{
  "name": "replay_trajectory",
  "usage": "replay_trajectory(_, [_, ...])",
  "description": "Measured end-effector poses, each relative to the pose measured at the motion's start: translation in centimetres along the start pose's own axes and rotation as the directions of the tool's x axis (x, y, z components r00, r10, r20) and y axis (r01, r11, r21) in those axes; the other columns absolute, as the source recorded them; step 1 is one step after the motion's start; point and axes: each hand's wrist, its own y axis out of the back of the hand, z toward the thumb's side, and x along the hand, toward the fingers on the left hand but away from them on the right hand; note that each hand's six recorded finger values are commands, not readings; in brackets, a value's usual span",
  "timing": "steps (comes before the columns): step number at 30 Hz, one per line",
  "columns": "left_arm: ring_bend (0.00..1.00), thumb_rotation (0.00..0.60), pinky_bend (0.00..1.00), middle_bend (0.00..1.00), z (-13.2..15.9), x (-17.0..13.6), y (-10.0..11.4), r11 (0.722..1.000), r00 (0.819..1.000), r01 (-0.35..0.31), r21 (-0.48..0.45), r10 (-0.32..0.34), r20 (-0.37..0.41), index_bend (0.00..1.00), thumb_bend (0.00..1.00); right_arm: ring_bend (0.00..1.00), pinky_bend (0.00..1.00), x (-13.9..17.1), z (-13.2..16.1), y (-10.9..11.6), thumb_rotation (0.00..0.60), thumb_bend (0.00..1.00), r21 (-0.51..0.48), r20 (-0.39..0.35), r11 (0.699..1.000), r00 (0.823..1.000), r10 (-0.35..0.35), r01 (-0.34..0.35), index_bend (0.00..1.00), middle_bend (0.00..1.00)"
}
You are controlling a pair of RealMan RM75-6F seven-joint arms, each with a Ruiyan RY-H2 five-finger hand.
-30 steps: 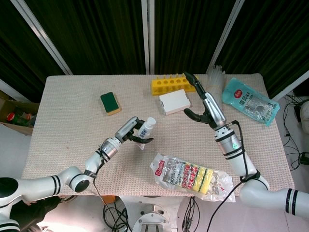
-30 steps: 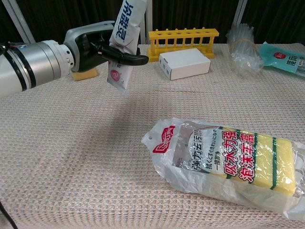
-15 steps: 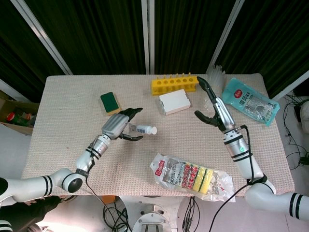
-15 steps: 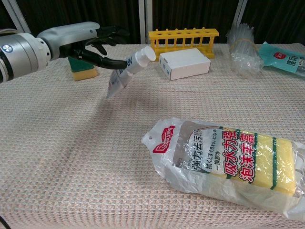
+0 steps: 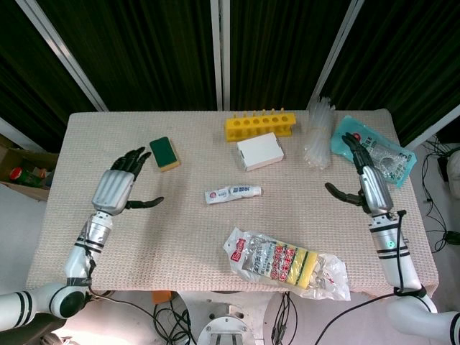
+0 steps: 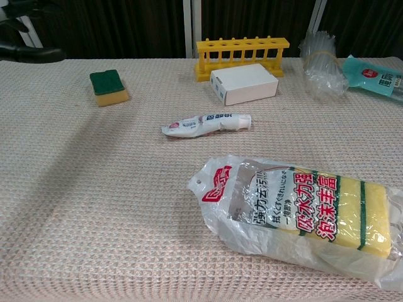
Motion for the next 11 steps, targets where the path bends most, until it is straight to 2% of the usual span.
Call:
replay_trajectory(2, [0.04, 0.146, 0.15, 0.04, -2.3, -2.6, 0.0, 0.999, 0.999, -0.032, 0.031, 0.033, -0.04, 0.01, 0.05, 0.0, 0.0, 2.2, -2.9, 0.8, 0.152, 0.0, 0.133, 0.073, 0.991, 0.997, -0.038, 0.029, 0.0, 0.0])
replay_trajectory(3, [0.04, 0.146, 0.15, 0.04, -3.2, -3.8, -0.1, 0.998, 0.997, -0.042, 0.044, 0.044, -0.059, 0.01, 0.04, 0.0, 0.0, 4.0, -5.0, 1.4, 0.151, 0.0, 0.22, 0.127, 0.975, 0.99, -0.068, 0.038, 0.0, 0.0])
replay_trajectory(5, [0.04, 0.149, 0.15, 0.04, -5.1, -6.7, -0.4, 0.996, 0.993, -0.058, 0.071, 0.065, -0.1, 0.01, 0.04, 0.0, 0.0, 7.0, -7.9, 2.4, 0.151, 0.0, 0.33, 0.208, 0.943, 0.971, -0.115, 0.041, 0.0, 0.0])
replay_trajectory(6, [0.04, 0.15, 0.15, 0.04, -5.8, -7.9, -0.5, 0.995, 0.991, -0.063, 0.077, 0.072, -0.114, 0.01, 0.04, 0.0, 0.0, 8.9, -9.6, 2.9, 0.151, 0.0, 0.382, 0.256, 0.923, 0.956, -0.143, 0.036, 0.0, 0.0])
replay_trajectory(9, [0.04, 0.149, 0.15, 0.04, -7.3, -11.3, -0.8, 0.992, 0.984, -0.086, 0.088, 0.099, -0.147, 0.01, 0.03, 0.0, 0.0, 12.6, -12.5, 3.5, 0.153, 0.0, 0.438, 0.347, 0.899, 0.922, -0.171, 0.001, 0.0, 0.0])
replay_trajectory(11, [0.04, 0.147, 0.15, 0.04, -7.6, -12.9, -0.8, 0.991, 0.982, -0.103, 0.089, 0.116, -0.152, 0.02, 0.03, 0.0, 0.0, 13.4, -13.1, 3.4, 0.152, 0.0, 0.435, 0.366, 0.9, 0.915, -0.17, -0.006, 0.0, 0.0])
